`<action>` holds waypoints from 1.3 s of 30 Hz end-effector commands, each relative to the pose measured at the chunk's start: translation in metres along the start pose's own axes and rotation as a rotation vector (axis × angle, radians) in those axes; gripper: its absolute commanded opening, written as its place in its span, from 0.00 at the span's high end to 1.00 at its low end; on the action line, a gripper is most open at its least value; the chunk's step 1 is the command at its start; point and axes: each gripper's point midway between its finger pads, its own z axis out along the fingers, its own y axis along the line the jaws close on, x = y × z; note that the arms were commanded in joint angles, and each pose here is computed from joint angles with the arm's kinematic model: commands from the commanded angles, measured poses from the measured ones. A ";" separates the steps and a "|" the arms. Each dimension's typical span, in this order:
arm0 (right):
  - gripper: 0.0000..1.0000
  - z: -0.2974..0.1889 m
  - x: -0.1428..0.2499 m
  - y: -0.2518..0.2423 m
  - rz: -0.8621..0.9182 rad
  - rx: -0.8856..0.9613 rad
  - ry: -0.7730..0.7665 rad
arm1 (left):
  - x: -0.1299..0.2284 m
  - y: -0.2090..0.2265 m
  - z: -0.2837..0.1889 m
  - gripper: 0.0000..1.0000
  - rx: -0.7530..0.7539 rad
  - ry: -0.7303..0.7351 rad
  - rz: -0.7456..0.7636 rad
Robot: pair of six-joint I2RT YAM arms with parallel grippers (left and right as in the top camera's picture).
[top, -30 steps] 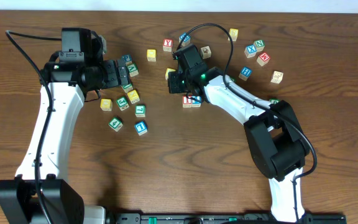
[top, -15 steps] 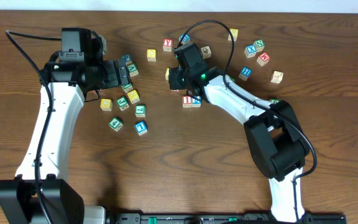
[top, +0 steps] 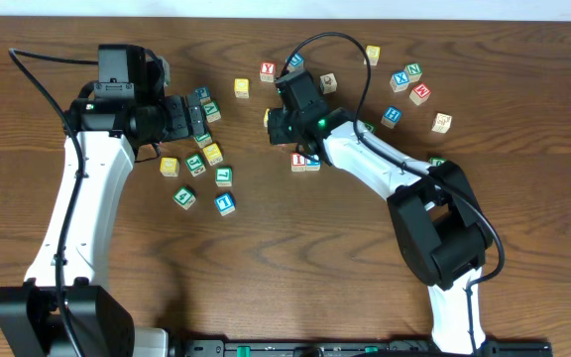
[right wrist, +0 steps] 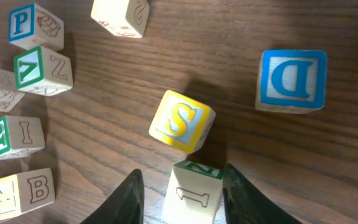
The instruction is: Spell out AI2
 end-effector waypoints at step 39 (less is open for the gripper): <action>0.76 0.024 0.030 -0.007 0.067 0.130 0.037 | -0.004 0.001 -0.005 0.03 -0.003 -0.014 -0.001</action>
